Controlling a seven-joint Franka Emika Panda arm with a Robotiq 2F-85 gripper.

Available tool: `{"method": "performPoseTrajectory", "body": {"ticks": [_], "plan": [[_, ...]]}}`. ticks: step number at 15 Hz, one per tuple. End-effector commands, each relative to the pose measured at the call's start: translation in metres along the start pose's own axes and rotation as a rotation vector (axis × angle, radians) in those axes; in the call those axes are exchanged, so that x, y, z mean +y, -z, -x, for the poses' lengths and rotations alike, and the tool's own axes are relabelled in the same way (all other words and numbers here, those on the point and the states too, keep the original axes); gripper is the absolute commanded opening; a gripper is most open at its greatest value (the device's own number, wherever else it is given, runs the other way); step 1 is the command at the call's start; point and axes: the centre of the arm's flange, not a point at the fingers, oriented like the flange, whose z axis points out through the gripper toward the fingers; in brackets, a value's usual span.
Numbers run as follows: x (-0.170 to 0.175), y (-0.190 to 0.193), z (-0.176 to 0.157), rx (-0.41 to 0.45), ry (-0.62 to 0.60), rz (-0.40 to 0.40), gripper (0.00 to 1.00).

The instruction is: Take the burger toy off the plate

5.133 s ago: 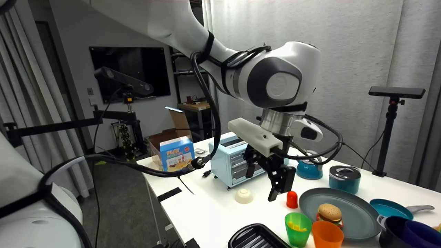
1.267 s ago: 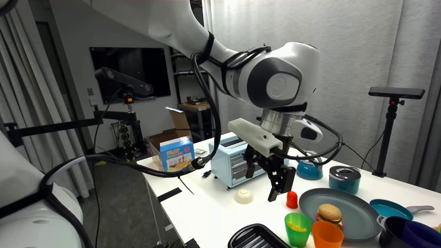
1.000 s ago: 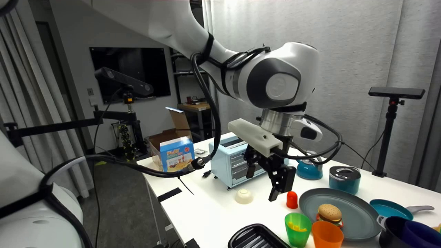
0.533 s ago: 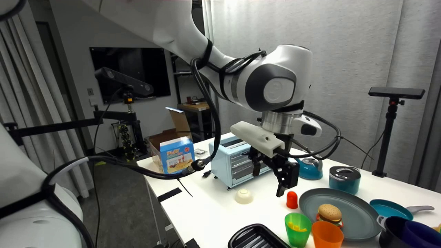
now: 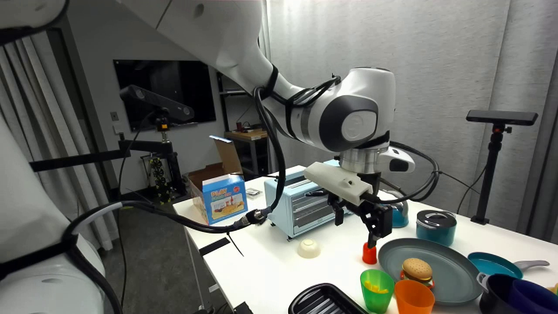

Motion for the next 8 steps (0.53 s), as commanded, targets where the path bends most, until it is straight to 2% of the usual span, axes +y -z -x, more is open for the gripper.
{"method": "performPoseTrajectory", "body": {"ticks": [1, 8], "plan": [[-0.001, -0.002, -0.025, 0.031, -0.021, 0.034, 1.00], [0.005, 0.008, -0.061, 0.038, -0.065, 0.036, 1.00]]}}
